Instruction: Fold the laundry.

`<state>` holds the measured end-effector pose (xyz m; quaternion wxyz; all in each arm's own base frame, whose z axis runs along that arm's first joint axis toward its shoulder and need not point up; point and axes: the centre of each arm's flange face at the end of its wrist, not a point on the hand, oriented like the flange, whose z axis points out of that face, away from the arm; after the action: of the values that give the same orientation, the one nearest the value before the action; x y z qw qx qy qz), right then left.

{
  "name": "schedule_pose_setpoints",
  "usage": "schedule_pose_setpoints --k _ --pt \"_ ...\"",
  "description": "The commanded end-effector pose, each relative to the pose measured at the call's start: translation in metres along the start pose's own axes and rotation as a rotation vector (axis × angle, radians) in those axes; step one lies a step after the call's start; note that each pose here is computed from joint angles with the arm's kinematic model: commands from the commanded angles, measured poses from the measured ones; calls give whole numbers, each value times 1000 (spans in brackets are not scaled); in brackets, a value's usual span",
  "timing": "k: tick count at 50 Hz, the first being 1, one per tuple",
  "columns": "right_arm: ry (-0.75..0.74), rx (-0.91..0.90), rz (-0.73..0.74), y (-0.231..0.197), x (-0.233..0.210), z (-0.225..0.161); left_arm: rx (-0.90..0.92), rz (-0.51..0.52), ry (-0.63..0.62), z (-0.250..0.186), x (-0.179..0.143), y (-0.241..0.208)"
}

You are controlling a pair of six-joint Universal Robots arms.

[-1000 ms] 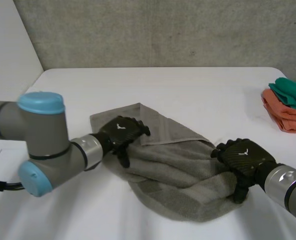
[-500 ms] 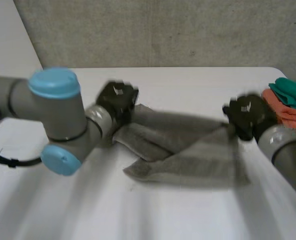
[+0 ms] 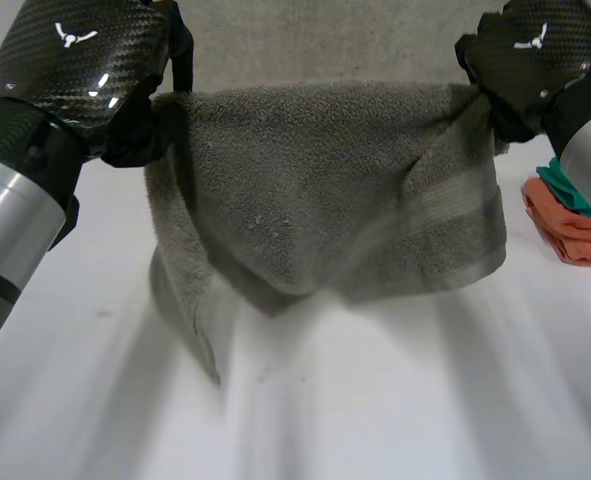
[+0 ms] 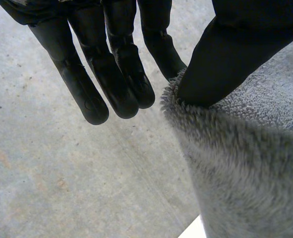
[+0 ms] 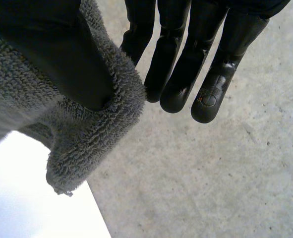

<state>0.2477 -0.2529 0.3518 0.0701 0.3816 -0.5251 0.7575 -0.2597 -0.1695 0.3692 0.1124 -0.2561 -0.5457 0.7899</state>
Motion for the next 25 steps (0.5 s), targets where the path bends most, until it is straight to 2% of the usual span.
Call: schedule_pose_setpoints --k 1,10,15,20,25 --pt "-69 1 8 4 -2 22 -82 -25 21 8 7 26" --pt "-190 -105 16 69 -51 74 -310 -56 95 34 35 111" --pt "-227 -153 -51 114 -82 100 -418 -51 113 59 48 169" --pt "-138 -181 -81 140 -89 120 -418 -44 56 83 41 192" --pt "-13 -188 -87 136 -88 125 -401 -41 45 91 40 192"
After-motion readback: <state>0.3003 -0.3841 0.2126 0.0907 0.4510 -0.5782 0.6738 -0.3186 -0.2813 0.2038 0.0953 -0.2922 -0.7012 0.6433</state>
